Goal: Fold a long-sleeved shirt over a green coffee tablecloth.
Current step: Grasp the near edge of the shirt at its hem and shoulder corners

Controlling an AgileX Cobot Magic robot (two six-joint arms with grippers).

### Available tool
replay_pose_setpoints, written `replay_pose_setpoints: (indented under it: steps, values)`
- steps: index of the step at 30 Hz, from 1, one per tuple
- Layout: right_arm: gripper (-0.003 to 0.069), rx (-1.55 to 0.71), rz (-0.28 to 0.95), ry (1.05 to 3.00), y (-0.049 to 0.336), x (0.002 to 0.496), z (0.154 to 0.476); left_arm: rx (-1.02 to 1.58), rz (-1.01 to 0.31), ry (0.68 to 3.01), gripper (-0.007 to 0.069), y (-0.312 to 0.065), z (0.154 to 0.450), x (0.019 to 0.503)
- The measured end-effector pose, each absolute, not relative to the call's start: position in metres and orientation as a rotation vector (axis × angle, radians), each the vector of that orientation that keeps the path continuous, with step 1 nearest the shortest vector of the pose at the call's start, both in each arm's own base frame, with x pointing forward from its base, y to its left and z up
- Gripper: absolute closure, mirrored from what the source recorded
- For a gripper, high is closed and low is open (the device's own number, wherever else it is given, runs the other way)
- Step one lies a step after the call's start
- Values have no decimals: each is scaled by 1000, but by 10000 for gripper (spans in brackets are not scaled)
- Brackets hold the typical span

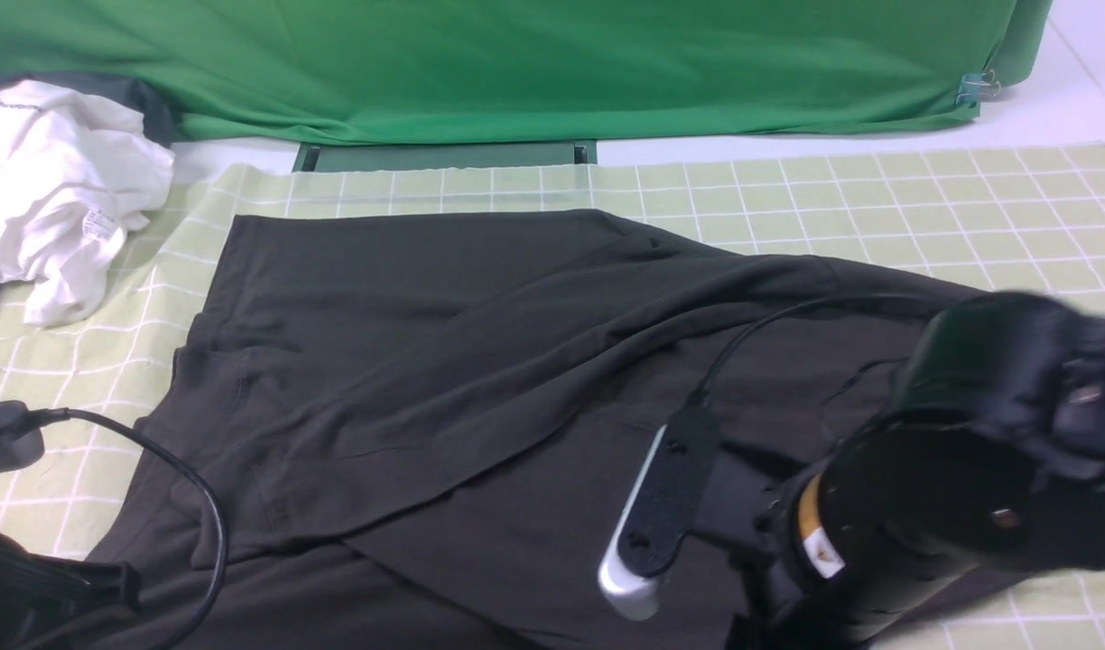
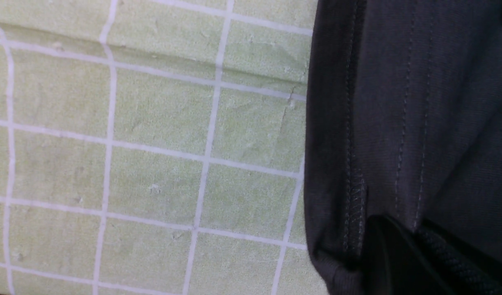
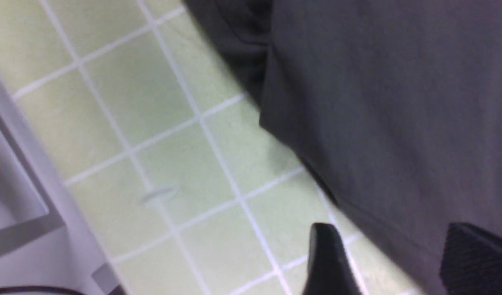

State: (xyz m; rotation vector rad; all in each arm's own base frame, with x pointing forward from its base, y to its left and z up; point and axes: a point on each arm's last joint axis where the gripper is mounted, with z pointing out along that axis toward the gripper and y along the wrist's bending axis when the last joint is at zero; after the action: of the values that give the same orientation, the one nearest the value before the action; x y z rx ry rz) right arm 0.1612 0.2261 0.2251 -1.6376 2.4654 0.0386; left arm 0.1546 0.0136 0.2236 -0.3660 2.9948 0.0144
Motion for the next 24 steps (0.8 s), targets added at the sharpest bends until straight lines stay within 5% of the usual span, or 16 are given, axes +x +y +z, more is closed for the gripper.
replay_pose_setpoints:
  steps: [10,15,18,20,21,23,24]
  values:
    - [150,-1691,-20,2474,223,162,166,-366,14,2993,615,14,224,155]
    - [164,-1686,-2,2440,228,165,153,-372,-2,2981,614,13,224,156]
    - [249,-1690,-5,2446,229,165,151,-371,-2,2975,614,13,224,156]
    - [397,-1692,-3,2444,230,165,151,-376,-10,2974,614,12,224,156]
    - [413,-1693,-5,2443,230,165,151,-376,-10,2974,614,12,224,156]
    - [593,-1709,-27,2423,228,165,154,-377,-61,2975,614,9,225,156]
    - [616,-1711,-33,2427,226,164,156,-373,-86,2977,614,8,226,155]
